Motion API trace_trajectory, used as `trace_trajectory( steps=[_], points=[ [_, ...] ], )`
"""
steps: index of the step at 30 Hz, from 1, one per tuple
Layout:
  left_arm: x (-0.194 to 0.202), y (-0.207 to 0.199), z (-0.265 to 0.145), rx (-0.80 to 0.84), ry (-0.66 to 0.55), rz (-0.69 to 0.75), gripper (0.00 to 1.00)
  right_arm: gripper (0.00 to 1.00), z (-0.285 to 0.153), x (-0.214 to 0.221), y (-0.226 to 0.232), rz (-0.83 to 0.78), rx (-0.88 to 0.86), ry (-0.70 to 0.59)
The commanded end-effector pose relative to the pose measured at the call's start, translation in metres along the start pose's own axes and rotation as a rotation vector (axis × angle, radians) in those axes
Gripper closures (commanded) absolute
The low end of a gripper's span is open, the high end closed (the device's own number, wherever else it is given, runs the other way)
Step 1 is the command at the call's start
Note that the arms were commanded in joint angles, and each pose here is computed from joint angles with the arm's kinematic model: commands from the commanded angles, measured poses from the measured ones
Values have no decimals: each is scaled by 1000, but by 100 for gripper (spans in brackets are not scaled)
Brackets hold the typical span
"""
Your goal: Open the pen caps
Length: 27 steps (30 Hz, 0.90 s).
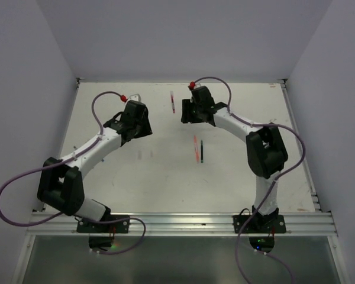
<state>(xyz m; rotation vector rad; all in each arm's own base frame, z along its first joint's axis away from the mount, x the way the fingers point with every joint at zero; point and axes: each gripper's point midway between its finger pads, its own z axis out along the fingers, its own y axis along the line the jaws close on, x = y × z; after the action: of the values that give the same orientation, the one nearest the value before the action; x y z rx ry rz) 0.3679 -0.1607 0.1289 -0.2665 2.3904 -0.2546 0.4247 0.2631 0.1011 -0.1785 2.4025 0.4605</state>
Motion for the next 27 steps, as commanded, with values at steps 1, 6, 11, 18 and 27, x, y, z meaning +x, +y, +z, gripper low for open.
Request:
trace_trajectory(
  steps=[1, 6, 11, 18, 27],
  points=[
    [-18, 4, -24, 16, -135, -74, 54, 46, 30, -37, 13, -38, 17, -83],
    [-14, 16, -40, 22, -186, -76, 53, 45, 78, -72, 29, -62, -4, -140],
    [-3, 9, -43, 93, -166, -84, 53, 46, 111, -99, 38, -76, -8, -169],
    [-6, -1, -60, 181, -220, -113, 53, 51, 149, -100, 30, -99, 26, -194],
    [-14, -7, -77, 242, -263, -122, 53, 56, 175, -86, 24, -129, 43, -147]
  ],
)
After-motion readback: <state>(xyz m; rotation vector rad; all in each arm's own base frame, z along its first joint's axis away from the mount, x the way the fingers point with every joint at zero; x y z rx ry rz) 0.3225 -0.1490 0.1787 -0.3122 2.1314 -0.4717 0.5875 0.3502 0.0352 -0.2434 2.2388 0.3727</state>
